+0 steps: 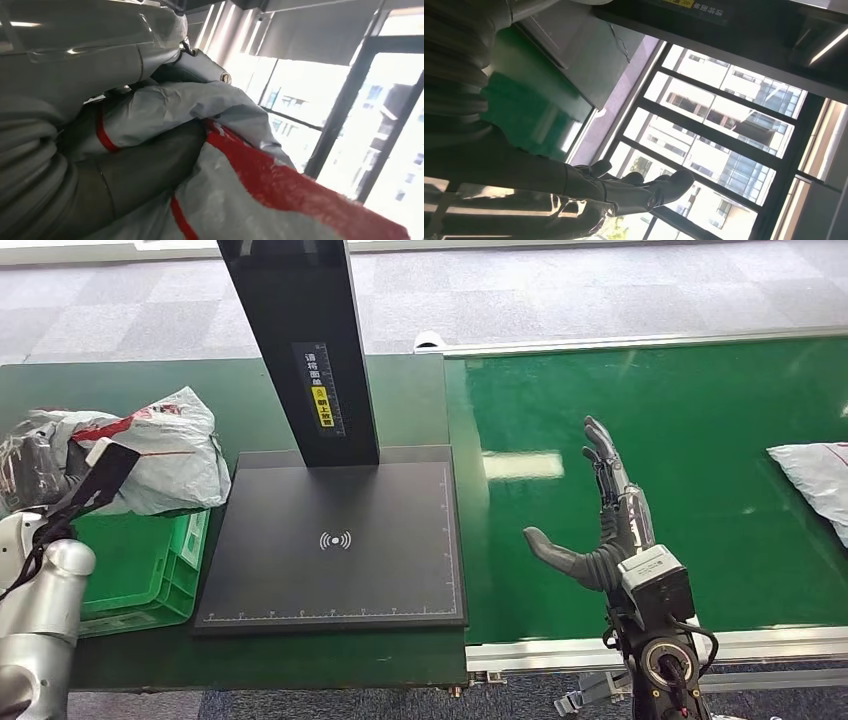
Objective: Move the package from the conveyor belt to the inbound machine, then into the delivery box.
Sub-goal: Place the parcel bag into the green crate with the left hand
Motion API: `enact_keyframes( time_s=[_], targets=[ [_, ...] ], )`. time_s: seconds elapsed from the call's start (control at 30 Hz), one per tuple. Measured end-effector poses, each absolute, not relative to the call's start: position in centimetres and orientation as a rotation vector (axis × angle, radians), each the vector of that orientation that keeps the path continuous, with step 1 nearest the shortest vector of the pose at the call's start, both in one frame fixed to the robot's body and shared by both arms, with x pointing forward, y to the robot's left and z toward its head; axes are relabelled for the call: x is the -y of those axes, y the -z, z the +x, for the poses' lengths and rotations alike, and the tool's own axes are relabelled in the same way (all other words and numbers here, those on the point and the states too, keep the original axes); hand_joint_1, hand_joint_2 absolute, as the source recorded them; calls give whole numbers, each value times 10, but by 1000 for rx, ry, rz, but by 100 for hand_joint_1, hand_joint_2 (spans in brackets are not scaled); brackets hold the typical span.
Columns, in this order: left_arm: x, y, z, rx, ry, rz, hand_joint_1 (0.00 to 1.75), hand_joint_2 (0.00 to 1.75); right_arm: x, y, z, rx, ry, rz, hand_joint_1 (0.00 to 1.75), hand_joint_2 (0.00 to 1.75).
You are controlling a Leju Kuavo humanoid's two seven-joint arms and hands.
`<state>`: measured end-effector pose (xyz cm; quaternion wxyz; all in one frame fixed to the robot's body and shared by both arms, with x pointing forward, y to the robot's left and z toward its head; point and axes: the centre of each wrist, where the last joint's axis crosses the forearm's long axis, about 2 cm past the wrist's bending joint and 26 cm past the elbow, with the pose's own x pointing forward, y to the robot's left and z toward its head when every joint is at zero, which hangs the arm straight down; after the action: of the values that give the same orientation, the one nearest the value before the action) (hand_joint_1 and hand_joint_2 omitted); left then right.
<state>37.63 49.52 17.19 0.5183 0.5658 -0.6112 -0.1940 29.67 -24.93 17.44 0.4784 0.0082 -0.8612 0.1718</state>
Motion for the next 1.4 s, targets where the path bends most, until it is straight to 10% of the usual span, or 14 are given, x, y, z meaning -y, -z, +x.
enact_keyframes(
  time_s=[0.5, 0.63, 1.13, 1.27, 1.4],
  targets=[
    [-556, -149, 346, 901, 313, 1527, 166, 175, 244, -182, 306, 2103, -421, 40, 0, 175],
    [-567, -149, 340, 864, 279, 1539, 3, 175, 241, -181, 306, 2098, -422, 46, 0, 175],
    [-565, -141, 343, 1370, -217, 686, 0, 175, 241, -177, 306, 2082, -424, 43, 0, 175],
    [-564, -141, 344, 1389, -249, 664, 0, 0, 241, -176, 307, 2079, -424, 43, 0, 175],
    [-560, -143, 346, 1532, -341, 506, 0, 175, 241, -176, 307, 2077, -424, 43, 0, 175]
  ],
)
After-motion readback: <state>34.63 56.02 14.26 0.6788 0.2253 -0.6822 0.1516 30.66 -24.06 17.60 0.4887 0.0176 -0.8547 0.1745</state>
